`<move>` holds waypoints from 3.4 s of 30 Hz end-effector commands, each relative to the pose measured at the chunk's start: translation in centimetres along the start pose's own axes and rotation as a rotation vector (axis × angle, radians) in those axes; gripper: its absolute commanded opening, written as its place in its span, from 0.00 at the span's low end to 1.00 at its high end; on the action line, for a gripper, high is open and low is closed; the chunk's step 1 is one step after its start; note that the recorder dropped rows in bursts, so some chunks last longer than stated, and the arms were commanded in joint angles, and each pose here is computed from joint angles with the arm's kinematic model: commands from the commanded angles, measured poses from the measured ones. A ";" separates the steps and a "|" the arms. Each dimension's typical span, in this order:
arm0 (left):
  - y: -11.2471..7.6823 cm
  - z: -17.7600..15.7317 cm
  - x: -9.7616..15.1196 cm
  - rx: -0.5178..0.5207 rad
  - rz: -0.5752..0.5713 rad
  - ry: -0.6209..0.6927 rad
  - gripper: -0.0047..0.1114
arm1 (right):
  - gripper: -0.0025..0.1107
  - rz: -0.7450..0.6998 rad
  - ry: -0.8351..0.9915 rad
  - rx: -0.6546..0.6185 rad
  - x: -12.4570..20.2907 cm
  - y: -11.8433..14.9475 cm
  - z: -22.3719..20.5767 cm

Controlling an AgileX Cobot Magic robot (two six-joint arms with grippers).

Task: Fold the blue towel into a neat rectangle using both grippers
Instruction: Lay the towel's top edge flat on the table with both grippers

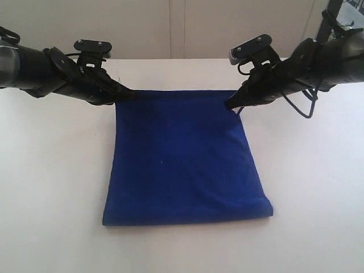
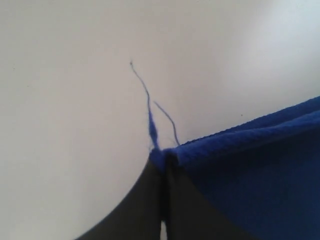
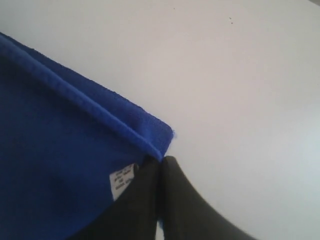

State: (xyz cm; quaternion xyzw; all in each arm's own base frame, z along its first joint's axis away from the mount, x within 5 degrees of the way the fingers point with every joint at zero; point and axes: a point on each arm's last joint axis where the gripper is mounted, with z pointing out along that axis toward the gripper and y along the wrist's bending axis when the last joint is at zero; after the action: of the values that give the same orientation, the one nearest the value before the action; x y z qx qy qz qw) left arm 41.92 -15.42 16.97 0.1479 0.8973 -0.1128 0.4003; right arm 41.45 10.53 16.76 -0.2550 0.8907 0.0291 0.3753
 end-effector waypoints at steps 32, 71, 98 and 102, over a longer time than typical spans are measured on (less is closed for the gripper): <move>-0.5 3.0 0.4 -0.034 -0.048 -0.035 0.04 | 0.02 -0.001 -0.060 0.077 -0.4 -1.1 1.3; -0.5 3.0 -0.4 -0.036 -0.027 -0.060 0.11 | 0.19 0.004 -0.096 0.155 0.5 -1.7 3.2; -0.1 2.9 -0.8 -0.070 0.058 -0.104 0.60 | 0.22 0.125 -0.039 0.078 0.7 -1.0 2.7; 0.7 2.7 -1.2 -0.088 0.066 -0.117 0.60 | 0.22 0.126 -0.035 0.060 0.3 -0.9 2.0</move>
State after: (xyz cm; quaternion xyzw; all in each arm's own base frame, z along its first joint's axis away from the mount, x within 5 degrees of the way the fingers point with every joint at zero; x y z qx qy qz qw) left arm 44.38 -16.61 15.53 0.1591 0.8744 -0.0748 0.4522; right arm 43.11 10.30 14.25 -0.1927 0.8993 0.0250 0.3919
